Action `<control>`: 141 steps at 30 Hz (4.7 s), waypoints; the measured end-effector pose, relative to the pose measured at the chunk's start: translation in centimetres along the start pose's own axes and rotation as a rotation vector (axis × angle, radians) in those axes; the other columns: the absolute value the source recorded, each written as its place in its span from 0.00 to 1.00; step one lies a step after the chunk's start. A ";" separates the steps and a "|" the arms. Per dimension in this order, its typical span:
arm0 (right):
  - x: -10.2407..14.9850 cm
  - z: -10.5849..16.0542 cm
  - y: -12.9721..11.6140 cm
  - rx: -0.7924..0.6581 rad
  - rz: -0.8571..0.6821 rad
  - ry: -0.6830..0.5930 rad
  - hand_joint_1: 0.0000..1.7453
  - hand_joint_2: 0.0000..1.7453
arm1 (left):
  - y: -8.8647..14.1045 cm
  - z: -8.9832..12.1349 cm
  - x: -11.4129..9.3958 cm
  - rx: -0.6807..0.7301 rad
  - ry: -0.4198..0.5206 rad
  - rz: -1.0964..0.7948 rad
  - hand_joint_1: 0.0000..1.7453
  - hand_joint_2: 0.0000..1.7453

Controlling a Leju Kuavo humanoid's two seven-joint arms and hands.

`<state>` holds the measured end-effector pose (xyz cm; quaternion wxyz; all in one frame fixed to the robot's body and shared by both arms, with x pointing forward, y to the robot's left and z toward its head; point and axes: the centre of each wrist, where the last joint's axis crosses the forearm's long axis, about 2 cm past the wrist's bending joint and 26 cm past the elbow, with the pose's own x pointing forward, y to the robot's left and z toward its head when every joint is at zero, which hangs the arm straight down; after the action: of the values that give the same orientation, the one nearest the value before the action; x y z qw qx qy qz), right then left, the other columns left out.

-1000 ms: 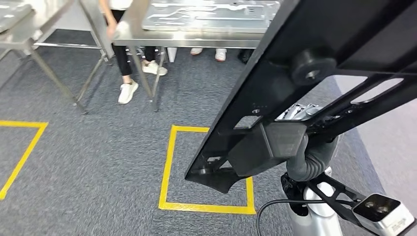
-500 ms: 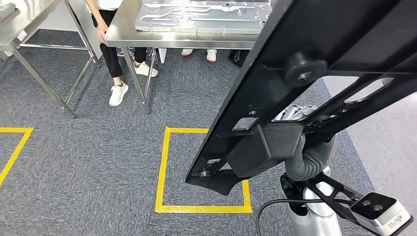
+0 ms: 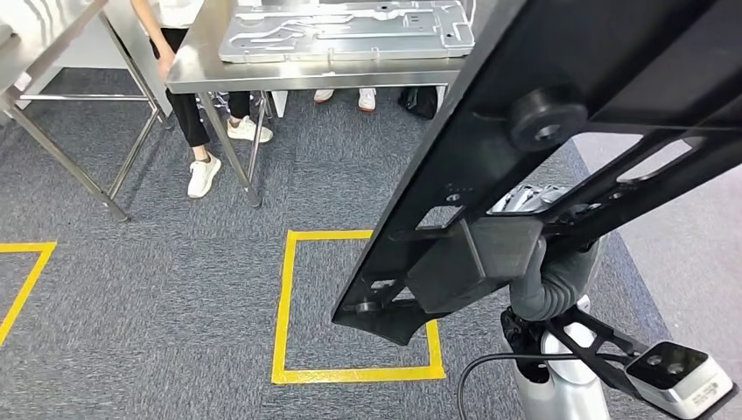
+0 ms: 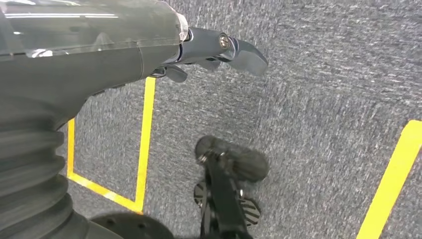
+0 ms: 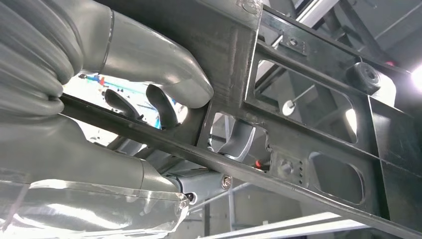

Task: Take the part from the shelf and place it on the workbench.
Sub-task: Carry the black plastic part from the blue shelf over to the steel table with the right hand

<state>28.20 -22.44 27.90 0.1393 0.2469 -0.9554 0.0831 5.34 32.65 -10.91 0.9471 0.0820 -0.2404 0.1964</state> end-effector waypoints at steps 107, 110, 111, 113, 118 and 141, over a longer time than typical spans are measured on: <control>-0.8 1.0 -0.5 0.010 0.104 0.074 1.00 1.00 | 0.2 0.1 -0.4 -0.002 -0.011 -0.002 0.00 1.00; -0.8 1.0 -0.5 0.009 0.104 0.074 1.00 1.00 | 0.2 0.2 -0.5 -0.001 -0.008 -0.003 0.00 1.00; -0.8 1.0 -0.5 0.009 0.104 0.074 1.00 1.00 | 0.2 0.2 -0.5 -0.001 -0.008 -0.003 0.00 1.00; -0.8 1.0 -0.5 0.008 0.105 0.075 1.00 1.00 | 0.1 0.2 -0.5 -0.003 -0.008 -0.004 0.00 1.00; -0.7 1.1 -0.5 0.006 0.108 0.076 1.00 1.00 | 0.0 0.1 -0.4 -0.006 -0.010 -0.005 0.00 1.00; -0.2 1.2 -10.4 -0.201 0.488 0.141 1.00 1.00 | 0.5 0.1 -0.3 0.002 -0.022 -0.006 0.00 1.00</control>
<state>33.23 -31.67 27.64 0.2052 -0.0123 -0.9780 0.0360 4.86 32.96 -10.96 0.9448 0.0858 -0.2505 0.1927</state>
